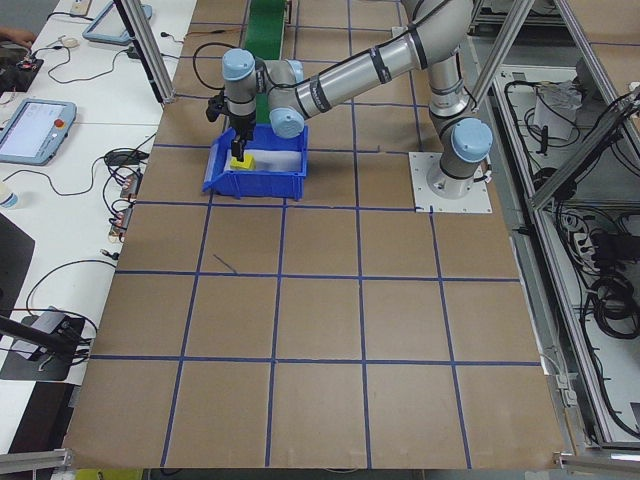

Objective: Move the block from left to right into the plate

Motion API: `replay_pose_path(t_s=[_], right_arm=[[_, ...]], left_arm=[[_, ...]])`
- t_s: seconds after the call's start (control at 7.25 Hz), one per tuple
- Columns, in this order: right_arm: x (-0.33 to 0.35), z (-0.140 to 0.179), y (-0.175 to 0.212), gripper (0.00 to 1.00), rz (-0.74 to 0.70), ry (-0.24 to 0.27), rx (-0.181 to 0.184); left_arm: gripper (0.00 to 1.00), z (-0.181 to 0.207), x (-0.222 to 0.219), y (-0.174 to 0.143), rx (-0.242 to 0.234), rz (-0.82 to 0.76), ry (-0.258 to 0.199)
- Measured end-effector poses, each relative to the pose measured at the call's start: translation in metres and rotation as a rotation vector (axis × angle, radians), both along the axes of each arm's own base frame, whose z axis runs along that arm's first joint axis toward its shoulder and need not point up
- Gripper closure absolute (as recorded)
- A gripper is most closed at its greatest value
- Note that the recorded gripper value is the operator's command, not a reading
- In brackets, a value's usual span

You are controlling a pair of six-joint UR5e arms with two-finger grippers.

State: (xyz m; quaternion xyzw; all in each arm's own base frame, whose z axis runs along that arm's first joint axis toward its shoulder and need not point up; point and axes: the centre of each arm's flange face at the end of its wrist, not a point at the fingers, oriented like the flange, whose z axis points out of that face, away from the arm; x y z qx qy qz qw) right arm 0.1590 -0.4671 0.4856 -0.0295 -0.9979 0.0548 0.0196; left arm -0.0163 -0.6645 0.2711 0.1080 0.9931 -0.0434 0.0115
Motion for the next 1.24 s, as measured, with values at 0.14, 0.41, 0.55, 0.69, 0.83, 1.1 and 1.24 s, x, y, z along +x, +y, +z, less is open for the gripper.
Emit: replay_pose_path(t_s=[0.14,0.41,0.55,0.69,0.83,1.1,1.24], right_arm=[[0.0,0.0,0.0,0.0,0.0,0.0,-0.001],[0.0,0.001,0.0,0.0,0.0,0.001,-0.003],[0.001,0.0,0.0,0.0,0.003,0.0,0.0],[0.004,-0.004,0.001,0.0,0.007,-0.003,0.016],[0.005,-0.023,-0.003,0.0,0.01,0.001,0.061],[0.003,-0.071,-0.013,0.0,0.003,0.038,0.203],[0.004,-0.082,-0.015,0.0,-0.008,0.049,0.225]], left_arm=[[0.01,-0.01,0.002,-0.005,0.009,-0.002,0.002],[0.3,-0.027,0.003,-0.009,0.03,-0.009,0.003],[0.5,-0.034,0.003,-0.01,0.035,-0.009,0.002],[0.59,-0.038,0.003,-0.011,0.039,-0.008,0.001],[0.61,-0.039,0.004,-0.009,0.043,-0.005,0.0],[0.61,-0.009,0.001,-0.005,0.0,-0.004,-0.01],[0.61,0.027,-0.005,0.002,-0.046,-0.009,-0.015]])
